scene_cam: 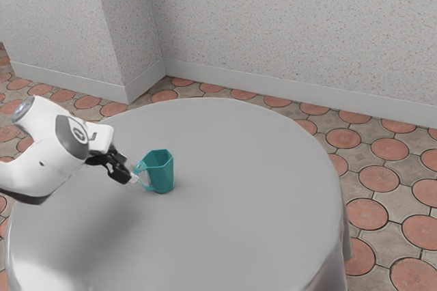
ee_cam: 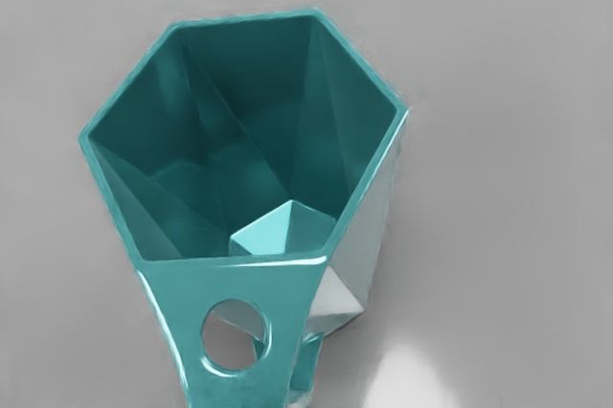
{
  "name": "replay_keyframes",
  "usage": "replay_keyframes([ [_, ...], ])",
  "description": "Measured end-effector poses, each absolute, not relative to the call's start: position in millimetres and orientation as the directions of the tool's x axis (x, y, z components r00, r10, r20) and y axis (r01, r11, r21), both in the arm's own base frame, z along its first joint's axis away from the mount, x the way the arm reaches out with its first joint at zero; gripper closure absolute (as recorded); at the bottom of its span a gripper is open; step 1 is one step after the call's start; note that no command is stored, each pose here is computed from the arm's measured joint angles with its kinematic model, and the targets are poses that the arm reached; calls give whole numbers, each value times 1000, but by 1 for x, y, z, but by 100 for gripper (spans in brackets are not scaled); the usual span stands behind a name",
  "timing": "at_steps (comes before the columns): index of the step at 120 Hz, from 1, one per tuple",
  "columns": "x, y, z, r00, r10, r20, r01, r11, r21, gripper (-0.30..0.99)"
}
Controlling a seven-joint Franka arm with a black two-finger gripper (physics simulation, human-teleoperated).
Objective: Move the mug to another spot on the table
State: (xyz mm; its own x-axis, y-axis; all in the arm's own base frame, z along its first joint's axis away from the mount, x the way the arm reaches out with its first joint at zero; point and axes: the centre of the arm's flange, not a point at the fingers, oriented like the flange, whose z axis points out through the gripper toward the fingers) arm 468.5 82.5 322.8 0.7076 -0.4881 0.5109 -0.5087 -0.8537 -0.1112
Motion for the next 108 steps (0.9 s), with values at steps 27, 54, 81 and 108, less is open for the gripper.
replay_keyframes([
  [27,449,26,437,468,-604,646,-637,-737,-228,4],
  [54,562,-14,642,310,-856,414,-771,-481,-417,1],
  [81,603,19,649,687,-687,235,-676,-724,-141,0],
  [108,607,28,606,879,-475,49,-477,-878,40,0],
])
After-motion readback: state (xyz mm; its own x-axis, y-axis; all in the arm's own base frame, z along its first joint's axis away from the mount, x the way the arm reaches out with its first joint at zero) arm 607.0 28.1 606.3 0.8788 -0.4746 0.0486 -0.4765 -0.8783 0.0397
